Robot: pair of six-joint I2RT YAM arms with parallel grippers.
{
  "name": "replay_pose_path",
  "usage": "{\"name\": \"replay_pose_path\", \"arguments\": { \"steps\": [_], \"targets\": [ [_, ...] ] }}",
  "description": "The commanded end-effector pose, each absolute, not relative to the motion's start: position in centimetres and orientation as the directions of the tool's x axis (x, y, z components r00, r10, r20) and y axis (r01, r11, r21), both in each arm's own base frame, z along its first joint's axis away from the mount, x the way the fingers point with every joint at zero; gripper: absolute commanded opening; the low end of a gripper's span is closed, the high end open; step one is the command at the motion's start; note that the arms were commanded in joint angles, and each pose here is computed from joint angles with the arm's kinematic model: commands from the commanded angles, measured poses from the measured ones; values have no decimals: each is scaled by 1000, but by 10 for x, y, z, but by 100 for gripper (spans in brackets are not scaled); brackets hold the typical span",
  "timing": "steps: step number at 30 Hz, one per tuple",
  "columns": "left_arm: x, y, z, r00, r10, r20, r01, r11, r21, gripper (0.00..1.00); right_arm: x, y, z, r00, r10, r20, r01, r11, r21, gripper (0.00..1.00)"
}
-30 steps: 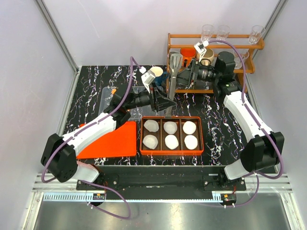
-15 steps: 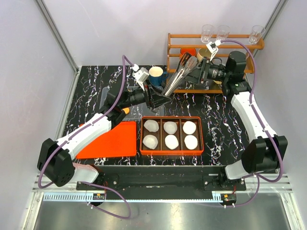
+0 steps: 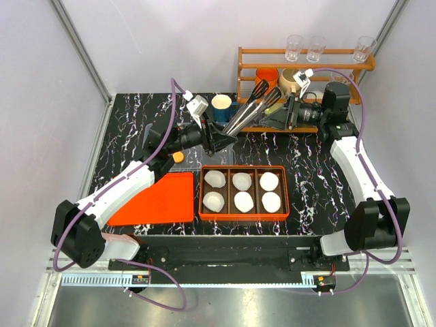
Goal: Pack the cookies
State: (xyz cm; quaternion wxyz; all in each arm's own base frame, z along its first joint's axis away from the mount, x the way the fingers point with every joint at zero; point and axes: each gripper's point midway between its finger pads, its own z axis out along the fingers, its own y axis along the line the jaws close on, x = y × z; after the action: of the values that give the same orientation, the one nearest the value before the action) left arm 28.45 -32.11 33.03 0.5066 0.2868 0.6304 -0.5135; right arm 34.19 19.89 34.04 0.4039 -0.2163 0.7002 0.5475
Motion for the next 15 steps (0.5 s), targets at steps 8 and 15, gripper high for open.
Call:
{"name": "replay_pose_path", "arguments": {
  "steps": [8,15],
  "targets": [
    [309,-285,372,-129,-159,-979,855,482,-191,47,316,185,327,-524,63,-850,-774,381,506,57],
    [331,-250,352,-166,-100,-981,752,631,-191,48,319,175,307,-542,27,-840,-741,456,493,57]
  ]
}}
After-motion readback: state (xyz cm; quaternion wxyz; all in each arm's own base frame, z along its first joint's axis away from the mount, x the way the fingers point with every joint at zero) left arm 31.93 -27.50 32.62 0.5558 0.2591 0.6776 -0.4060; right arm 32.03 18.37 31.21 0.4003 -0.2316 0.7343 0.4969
